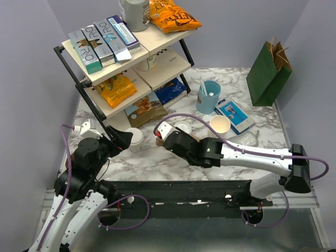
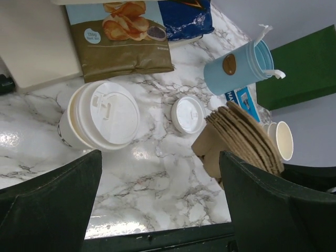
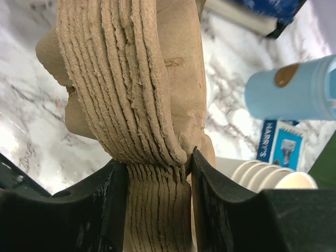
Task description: Pack the takeout coffee
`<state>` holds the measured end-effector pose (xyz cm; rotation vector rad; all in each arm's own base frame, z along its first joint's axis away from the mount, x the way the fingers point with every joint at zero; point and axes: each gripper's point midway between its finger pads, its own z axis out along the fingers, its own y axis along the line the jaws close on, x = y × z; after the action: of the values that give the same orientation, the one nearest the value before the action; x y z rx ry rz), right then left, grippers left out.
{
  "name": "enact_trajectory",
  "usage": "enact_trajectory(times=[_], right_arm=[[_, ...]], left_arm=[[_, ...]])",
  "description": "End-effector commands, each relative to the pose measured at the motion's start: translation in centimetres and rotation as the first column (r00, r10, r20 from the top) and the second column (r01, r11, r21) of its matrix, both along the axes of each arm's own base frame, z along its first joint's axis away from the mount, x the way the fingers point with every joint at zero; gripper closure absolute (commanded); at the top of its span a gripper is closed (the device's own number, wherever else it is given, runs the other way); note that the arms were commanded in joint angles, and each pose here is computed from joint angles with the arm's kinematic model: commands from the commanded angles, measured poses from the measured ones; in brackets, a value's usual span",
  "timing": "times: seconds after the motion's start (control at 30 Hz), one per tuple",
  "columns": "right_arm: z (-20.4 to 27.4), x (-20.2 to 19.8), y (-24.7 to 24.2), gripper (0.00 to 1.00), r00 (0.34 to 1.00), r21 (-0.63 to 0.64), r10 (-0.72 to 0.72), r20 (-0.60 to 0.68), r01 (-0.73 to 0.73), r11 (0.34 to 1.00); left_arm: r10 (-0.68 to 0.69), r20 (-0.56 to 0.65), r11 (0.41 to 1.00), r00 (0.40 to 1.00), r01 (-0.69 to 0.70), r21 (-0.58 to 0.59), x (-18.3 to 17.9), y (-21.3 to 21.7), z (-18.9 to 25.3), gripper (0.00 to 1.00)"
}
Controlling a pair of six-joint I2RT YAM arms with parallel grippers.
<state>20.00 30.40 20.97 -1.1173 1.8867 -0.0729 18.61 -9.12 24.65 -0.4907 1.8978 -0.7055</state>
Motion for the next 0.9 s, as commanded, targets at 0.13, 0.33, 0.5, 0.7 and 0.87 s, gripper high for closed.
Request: enact_trajectory(times=[0.13, 0.33, 0.5, 0.7, 0.87], right_arm=[[-5.6, 1.6, 0.7, 0.82, 0.988, -0.039, -0.142, 0.055, 0.144, 0.989], [-9.9, 1.8, -0.3, 0.76, 0.969, -0.159, -0.227, 0.100, 0.241, 0.958], [-11.4, -1.1, 1.3, 0.59, 0.974, -0.118, -0.226, 0.019, 0.227, 0.967], [-12.6, -4.2, 3.6, 0.32, 0.973, -0.052, -0.199, -0.121, 0.194, 0.980], [-12.3, -5.5, 5.0, 0.27, 0.970, 0.014, -0.144, -0.196, 0.149, 0.989]], left_arm=[[-0.041, -0.057, 0.999, 0.998, 0.040, -0.015, -0.7, -0.7, -0.7, 0.01], [-0.057, -0.074, 0.998, 0.996, 0.056, -0.022, -0.4, -1.3, -1.2, 0.01], [-0.063, -0.083, 0.998, 0.995, 0.061, -0.020, -0.3, -1.5, -1.5, 0.01], [-0.077, -0.106, 0.997, 0.991, 0.076, -0.020, -0.2, -1.9, -2.0, 0.01], [-0.080, -0.126, 0.997, 0.989, 0.079, -0.015, -0.2, -2.0, -2.5, 0.01]])
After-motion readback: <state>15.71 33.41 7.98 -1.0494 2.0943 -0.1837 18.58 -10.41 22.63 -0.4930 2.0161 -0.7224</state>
